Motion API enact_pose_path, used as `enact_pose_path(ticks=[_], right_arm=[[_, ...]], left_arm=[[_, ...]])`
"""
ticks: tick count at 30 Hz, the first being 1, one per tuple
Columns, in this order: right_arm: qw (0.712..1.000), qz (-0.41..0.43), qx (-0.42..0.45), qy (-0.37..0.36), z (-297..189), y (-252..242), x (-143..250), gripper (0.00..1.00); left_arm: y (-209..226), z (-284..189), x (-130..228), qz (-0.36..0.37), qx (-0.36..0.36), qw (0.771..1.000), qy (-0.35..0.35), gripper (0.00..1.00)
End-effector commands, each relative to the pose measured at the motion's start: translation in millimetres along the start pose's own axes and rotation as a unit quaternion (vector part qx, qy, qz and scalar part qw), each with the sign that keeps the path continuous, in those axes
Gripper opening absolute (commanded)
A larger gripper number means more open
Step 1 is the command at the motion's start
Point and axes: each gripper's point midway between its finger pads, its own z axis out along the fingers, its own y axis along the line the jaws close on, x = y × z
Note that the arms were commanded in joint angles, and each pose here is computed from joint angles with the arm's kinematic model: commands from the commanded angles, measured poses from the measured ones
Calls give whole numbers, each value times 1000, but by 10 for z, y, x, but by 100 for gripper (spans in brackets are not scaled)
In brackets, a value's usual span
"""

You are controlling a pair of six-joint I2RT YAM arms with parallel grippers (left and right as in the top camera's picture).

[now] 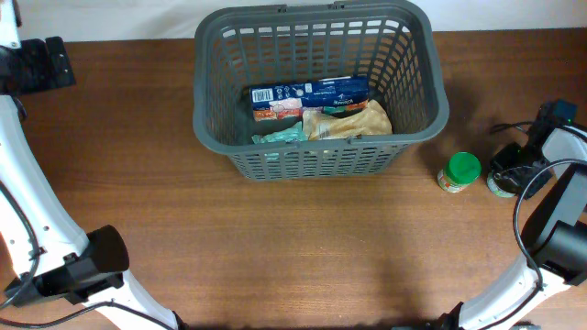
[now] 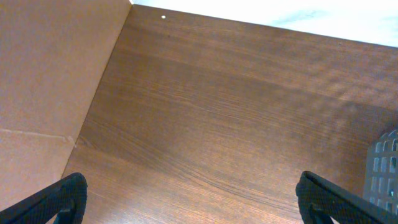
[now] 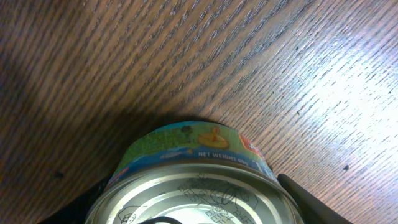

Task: Pack container
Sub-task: 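Lower the right gripper onto the tin can and grasp it, then lift the tin can with the right gripper and drop it into the basket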

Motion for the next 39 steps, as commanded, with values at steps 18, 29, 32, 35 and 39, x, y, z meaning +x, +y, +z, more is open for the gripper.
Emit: enact_pose_path(ticks=[18, 29, 32, 35, 39], right_arm=[[999, -9, -14, -48, -508, 120, -267, 36], [975, -67, -114, -177, -2357, 579, -555, 8], [940, -161, -178, -243, -3183, 957, -299, 4], [892, -250, -217, -309, -3864, 1275, 82, 4], [816, -374, -274, -345, -4388, 1802, 876, 4]], left_arm=[[10, 34, 15, -6, 1, 1000, 5, 99], [10, 34, 15, -6, 1, 1000, 5, 99], [10, 34, 15, -6, 1, 1000, 5, 99], [10, 34, 15, -6, 1, 1000, 5, 99], [10, 34, 15, -6, 1, 1000, 5, 99]])
